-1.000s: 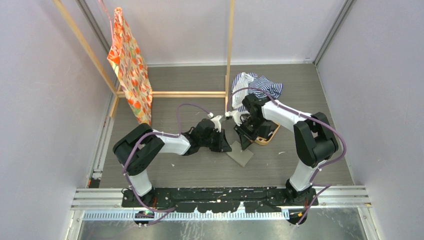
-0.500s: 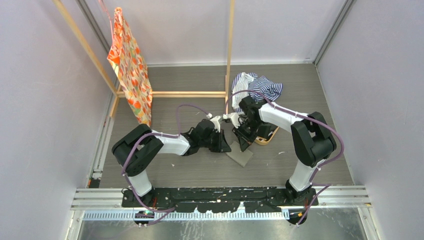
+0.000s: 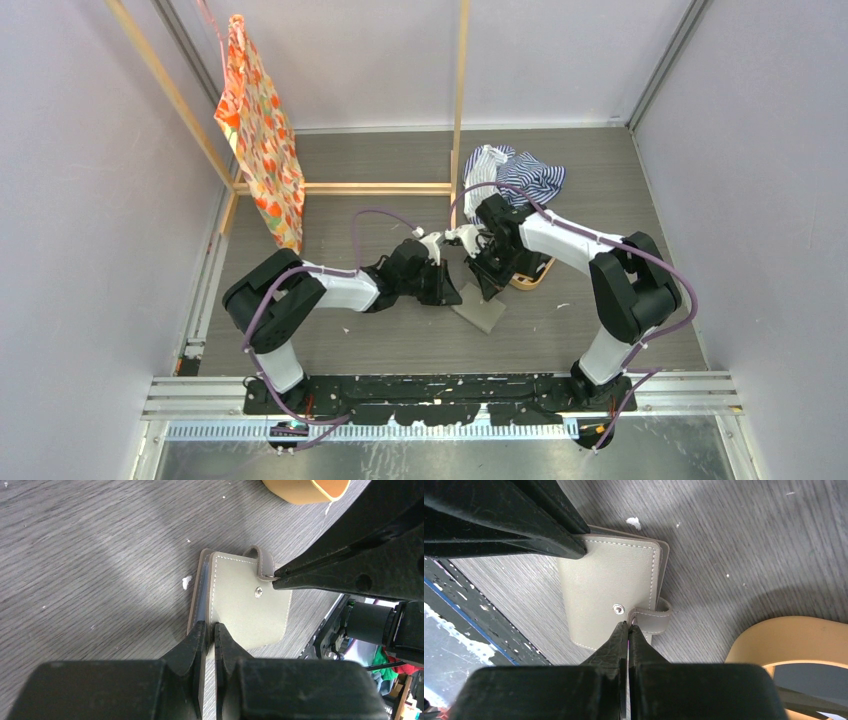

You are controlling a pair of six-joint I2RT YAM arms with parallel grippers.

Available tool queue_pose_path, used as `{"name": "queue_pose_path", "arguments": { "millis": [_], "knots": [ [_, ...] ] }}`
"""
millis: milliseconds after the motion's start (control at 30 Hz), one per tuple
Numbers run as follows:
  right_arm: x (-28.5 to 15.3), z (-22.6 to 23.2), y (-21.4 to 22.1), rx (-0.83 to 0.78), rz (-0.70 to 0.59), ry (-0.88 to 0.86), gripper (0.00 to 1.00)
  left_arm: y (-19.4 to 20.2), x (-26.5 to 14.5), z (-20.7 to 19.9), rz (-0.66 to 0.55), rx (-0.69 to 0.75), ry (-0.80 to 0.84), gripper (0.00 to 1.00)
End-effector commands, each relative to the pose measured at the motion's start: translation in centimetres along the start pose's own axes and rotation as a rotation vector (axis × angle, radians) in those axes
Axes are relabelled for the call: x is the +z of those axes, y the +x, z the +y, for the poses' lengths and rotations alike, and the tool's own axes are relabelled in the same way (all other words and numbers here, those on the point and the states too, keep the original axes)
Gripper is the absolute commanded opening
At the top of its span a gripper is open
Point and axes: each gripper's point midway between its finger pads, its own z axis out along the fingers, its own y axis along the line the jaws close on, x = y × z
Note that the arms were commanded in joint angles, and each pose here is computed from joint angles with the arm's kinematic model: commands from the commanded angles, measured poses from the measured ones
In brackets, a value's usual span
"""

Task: Put the credit cards into the card holder
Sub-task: Close the card holder at the center of the board.

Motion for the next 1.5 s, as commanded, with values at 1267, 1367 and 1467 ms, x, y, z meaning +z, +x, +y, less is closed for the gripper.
{"name": "queue_pose_path", "arguments": {
  "millis": [1267,1367,1467],
  "knots": [
    [1.4,2.9,-1.7,-0.215,-0.011,0.058,0.03,0.2,-0.4,0.2,-0.009,-0.003,-0.010,0.08],
    [1.6,2.9,-1.8,-0.225,-0.008,0.066,0.03,0.3,-0.4,0.2,-0.009,-0.002,-0.009,0.08],
    [1.3,2.4,-2.2,-0.222,-0.026,0.108,0.03,0.3,-0.4,0.2,-0.009,-0.002,-0.009,0.08]
  ]
}}
